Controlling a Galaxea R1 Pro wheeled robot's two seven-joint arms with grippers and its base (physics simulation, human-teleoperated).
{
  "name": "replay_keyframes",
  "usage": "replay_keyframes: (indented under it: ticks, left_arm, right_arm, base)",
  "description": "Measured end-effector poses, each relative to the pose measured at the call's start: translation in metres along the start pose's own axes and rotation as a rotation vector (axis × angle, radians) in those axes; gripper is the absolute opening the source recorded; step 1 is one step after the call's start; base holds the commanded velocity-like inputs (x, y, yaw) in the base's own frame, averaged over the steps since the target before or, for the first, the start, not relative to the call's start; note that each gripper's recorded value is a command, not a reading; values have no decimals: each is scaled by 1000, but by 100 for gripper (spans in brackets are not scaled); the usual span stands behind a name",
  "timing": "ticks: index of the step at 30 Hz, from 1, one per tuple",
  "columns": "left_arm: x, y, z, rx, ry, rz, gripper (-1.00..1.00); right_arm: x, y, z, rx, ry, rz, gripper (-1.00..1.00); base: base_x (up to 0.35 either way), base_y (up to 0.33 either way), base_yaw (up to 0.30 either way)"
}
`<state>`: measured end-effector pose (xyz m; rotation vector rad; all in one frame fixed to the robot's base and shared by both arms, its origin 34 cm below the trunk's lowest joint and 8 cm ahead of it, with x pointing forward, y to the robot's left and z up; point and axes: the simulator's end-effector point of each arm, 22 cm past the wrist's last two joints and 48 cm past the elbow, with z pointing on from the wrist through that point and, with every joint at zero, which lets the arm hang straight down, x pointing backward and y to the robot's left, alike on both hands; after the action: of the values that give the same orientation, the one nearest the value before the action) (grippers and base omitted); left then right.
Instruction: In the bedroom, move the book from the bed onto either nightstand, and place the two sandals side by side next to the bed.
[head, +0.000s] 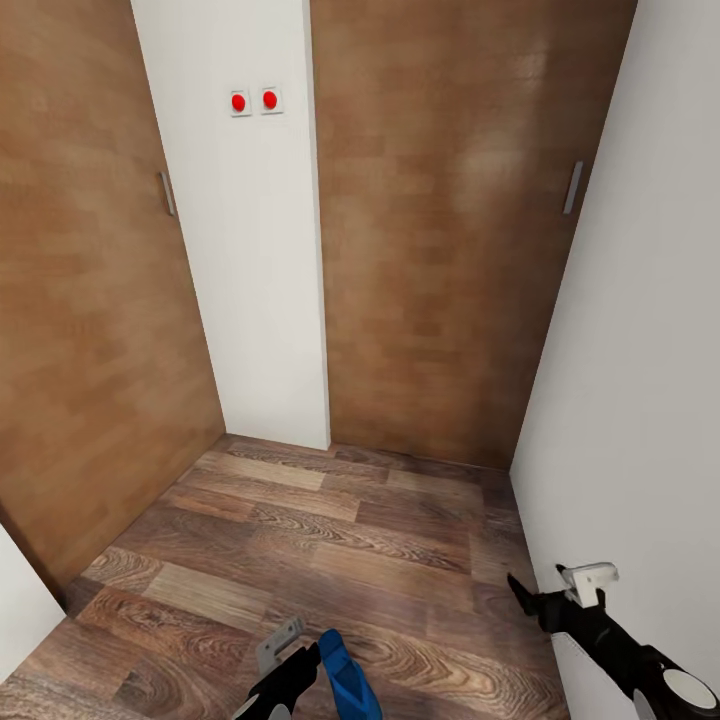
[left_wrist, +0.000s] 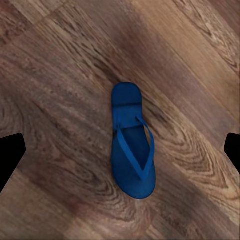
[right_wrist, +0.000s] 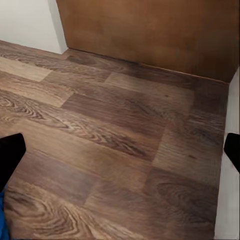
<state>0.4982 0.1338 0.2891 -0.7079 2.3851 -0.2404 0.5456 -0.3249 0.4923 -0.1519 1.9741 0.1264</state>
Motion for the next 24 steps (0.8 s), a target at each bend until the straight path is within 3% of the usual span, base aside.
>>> replay_keyframes:
  ticks: [2,6,24]
  left_arm:
    - [0,0,0,1,0,1,100]
    - [0,0,0,1,0,1,100]
    - [18,10,9,-21,41,3,100]
  right_arm:
    - [-4,-12,-1,60,-7,-2,100]
    - [-6,-20,-2,94,-10,-3,100]
    - [14,-21,6,99,33,3,100]
  base:
    - [0,0,0]
    - [0,0,0]
    - [0,0,0]
